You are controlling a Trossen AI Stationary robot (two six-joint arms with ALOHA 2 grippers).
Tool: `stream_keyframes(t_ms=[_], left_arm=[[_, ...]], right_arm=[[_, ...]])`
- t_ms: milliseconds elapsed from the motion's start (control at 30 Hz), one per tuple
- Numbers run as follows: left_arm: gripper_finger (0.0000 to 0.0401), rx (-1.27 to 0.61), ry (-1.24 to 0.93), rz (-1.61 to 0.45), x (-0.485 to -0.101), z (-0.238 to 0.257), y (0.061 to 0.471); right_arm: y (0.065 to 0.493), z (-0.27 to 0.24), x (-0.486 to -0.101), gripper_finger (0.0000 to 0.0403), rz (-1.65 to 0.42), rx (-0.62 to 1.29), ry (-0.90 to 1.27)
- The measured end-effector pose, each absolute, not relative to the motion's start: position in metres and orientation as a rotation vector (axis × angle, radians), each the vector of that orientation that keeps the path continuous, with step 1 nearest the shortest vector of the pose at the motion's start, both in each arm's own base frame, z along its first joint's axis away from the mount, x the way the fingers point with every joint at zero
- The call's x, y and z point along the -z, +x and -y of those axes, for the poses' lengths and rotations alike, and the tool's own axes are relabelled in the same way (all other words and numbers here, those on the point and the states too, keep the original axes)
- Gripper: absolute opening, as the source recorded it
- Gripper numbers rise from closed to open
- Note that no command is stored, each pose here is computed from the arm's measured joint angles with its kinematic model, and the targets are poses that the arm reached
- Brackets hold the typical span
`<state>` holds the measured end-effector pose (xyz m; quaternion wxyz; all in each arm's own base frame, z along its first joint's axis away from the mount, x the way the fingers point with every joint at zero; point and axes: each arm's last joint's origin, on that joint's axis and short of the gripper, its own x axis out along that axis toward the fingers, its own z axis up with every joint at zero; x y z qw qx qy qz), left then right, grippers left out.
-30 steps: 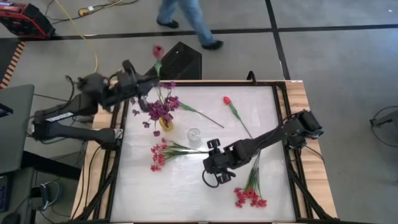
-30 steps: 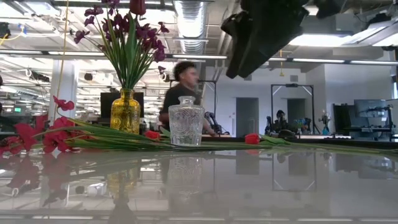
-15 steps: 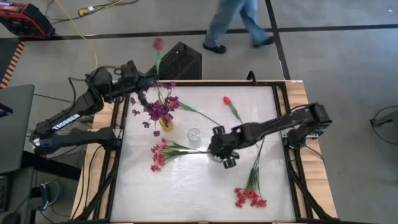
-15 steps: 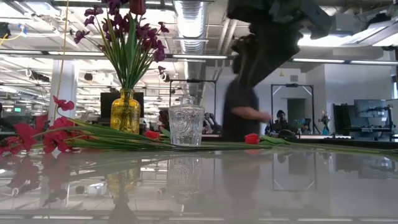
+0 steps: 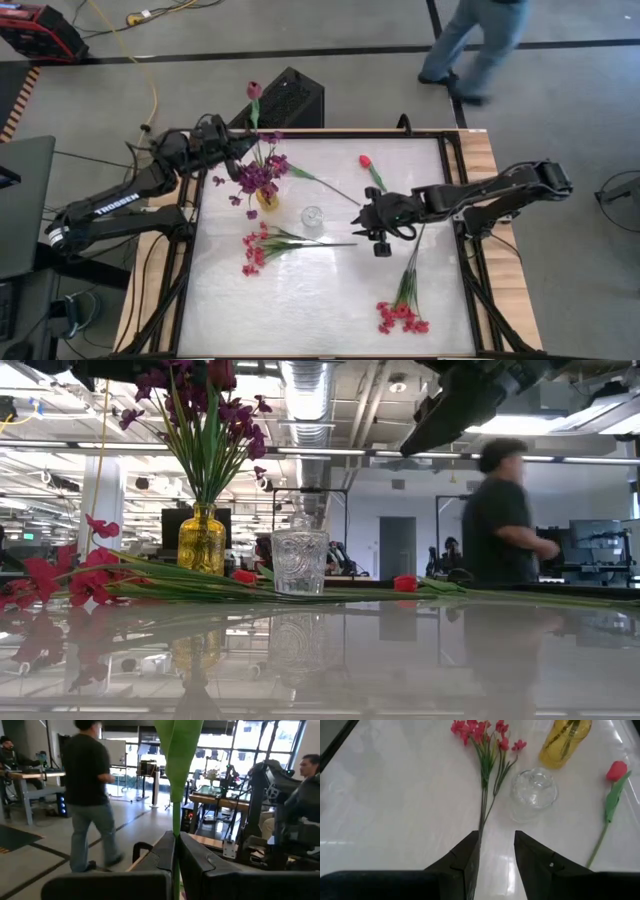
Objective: Sort flowers into vase by color
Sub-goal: Put the dark red tulip into the yellow vase
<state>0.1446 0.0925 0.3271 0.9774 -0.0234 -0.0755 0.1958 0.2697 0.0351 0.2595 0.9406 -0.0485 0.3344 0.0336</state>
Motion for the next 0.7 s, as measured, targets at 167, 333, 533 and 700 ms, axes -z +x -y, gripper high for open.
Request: stream_keyframes(t_ms=[167,333,533,700], left_arm=[[0.0000,-0.393,-0.074,0.137,-0.311,-0.093,0.146],[0.0000,-0.399,-0.082,0.118,-0.300,-0.094,0.146],[0.0000,-0.391,-0.087,0.102,-0.295,-0.094,0.147],[0.0000,-0.357,-0.077,0.075,-0.292,-0.093,0.147]], right_arm=[[0.270,-0.035,-0.259,0.0148,-0.684,-0.069,-0.103],[0.270,-0.035,-0.259,0.0148,-0.684,-0.070,-0.105],[0.270,-0.035,-0.259,0.0148,-0.684,-0.070,-0.106],[0.270,-0.035,-0.259,0.0148,-0.684,-0.068,-0.101]])
